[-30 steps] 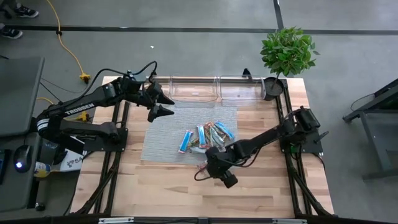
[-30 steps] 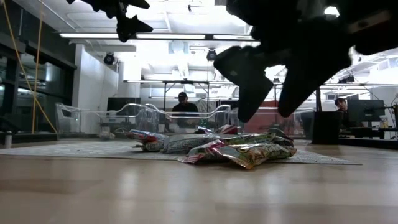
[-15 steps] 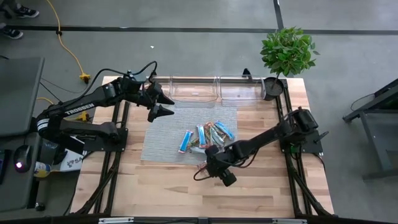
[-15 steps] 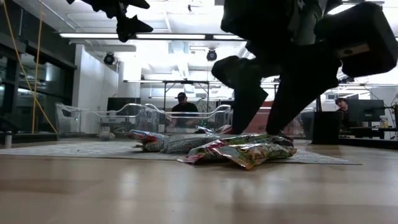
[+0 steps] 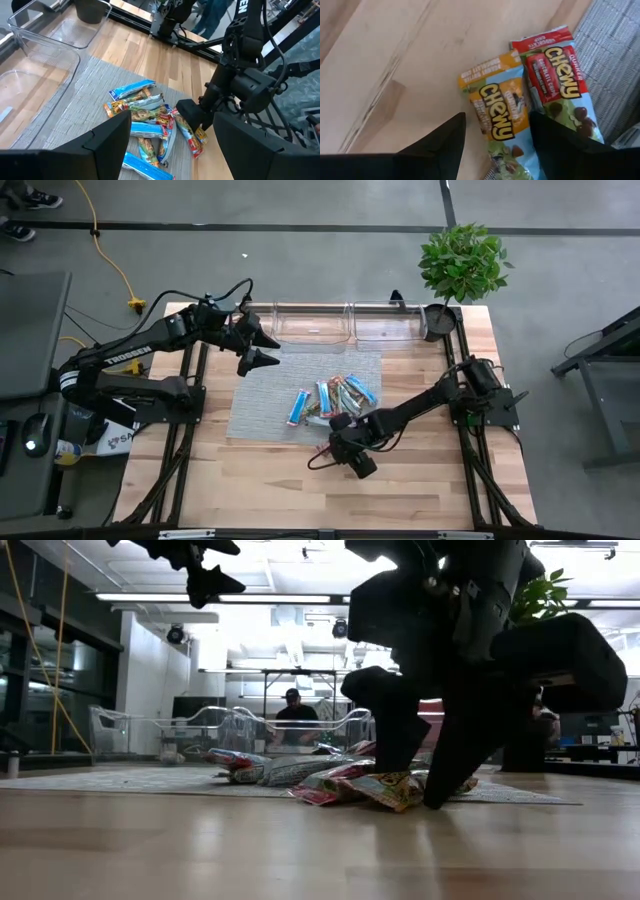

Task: Pick and place Granola Bars by type
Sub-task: Put the yellow granola bar into the left transparent bin

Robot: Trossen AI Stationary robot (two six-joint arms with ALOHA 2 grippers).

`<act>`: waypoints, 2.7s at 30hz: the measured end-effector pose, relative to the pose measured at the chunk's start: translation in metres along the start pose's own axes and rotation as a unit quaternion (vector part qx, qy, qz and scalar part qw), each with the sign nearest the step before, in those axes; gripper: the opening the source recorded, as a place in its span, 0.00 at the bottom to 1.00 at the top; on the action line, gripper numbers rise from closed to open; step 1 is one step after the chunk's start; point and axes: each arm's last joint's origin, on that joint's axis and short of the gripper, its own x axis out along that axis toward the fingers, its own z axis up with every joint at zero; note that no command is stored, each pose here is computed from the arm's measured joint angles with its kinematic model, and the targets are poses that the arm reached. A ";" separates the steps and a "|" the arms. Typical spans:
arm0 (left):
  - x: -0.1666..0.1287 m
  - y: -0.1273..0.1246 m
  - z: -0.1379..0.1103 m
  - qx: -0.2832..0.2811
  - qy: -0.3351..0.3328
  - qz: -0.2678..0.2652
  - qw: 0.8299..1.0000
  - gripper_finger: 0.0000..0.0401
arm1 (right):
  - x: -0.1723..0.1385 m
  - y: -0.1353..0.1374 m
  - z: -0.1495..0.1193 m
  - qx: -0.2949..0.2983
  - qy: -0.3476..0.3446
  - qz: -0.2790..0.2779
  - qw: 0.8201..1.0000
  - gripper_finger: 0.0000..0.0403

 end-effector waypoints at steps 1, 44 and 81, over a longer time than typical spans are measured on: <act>0.000 0.000 0.000 0.000 0.000 0.000 1.000 0.70 | 0.001 -0.001 -0.001 0.004 0.003 -0.002 1.000 0.51; 0.000 0.001 0.000 0.007 -0.004 0.021 1.000 0.70 | -0.084 -0.076 0.076 0.080 -0.063 -0.082 0.991 0.29; -0.001 -0.007 0.019 0.160 -0.091 -0.072 0.980 0.70 | -0.242 -0.198 0.122 0.104 -0.391 -0.190 0.895 0.29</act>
